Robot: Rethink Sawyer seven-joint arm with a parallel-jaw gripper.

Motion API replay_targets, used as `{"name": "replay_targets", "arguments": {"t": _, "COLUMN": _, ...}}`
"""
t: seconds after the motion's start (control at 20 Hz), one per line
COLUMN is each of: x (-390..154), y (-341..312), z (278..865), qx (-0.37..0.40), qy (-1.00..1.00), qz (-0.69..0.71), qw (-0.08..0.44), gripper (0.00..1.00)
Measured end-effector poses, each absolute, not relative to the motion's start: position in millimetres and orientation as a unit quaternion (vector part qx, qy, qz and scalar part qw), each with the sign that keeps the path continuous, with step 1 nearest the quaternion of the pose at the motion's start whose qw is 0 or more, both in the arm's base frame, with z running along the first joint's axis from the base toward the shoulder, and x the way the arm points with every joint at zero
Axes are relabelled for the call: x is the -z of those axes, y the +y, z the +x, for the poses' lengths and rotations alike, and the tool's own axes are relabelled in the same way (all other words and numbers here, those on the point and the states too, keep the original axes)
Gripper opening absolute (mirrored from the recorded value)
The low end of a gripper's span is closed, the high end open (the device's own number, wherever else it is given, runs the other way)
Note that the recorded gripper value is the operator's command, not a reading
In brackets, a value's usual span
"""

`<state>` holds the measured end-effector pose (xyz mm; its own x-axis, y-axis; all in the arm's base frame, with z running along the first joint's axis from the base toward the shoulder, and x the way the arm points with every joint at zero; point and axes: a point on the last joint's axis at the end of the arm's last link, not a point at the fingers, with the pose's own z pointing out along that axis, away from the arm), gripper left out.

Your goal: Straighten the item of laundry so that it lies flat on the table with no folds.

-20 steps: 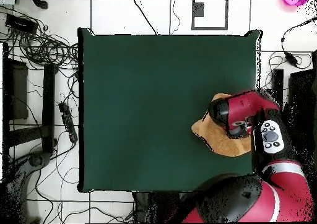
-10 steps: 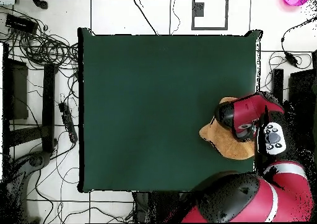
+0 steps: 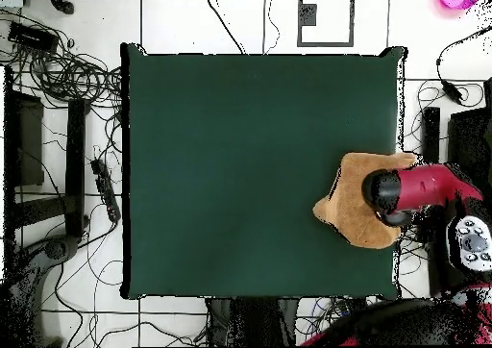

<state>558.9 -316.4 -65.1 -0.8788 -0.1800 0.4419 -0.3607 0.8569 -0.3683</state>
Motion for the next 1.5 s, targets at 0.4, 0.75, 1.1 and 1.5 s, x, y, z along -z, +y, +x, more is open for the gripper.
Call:
{"name": "replay_targets", "arguments": {"t": 0.4, "x": 46, "y": -323, "z": 556, "qx": -0.183, "qy": -0.97, "qz": 0.116, "qw": 0.108, "gripper": 0.0}}
{"name": "replay_targets", "arguments": {"t": 0.75, "x": 29, "y": -286, "z": 573, "qx": -0.163, "qy": -0.976, "qz": 0.116, "qw": 0.089, "gripper": 0.0}}
{"name": "replay_targets", "arguments": {"t": 1.1, "x": 17, "y": -247, "z": 590, "qx": -0.15, "qy": -0.978, "qz": 0.124, "qw": 0.08, "gripper": 0.0}}
{"name": "replay_targets", "arguments": {"t": 1.5, "x": -2, "y": -241, "z": 599, "qx": -0.15, "qy": -0.979, "qz": 0.119, "qw": 0.069, "gripper": 0.0}}
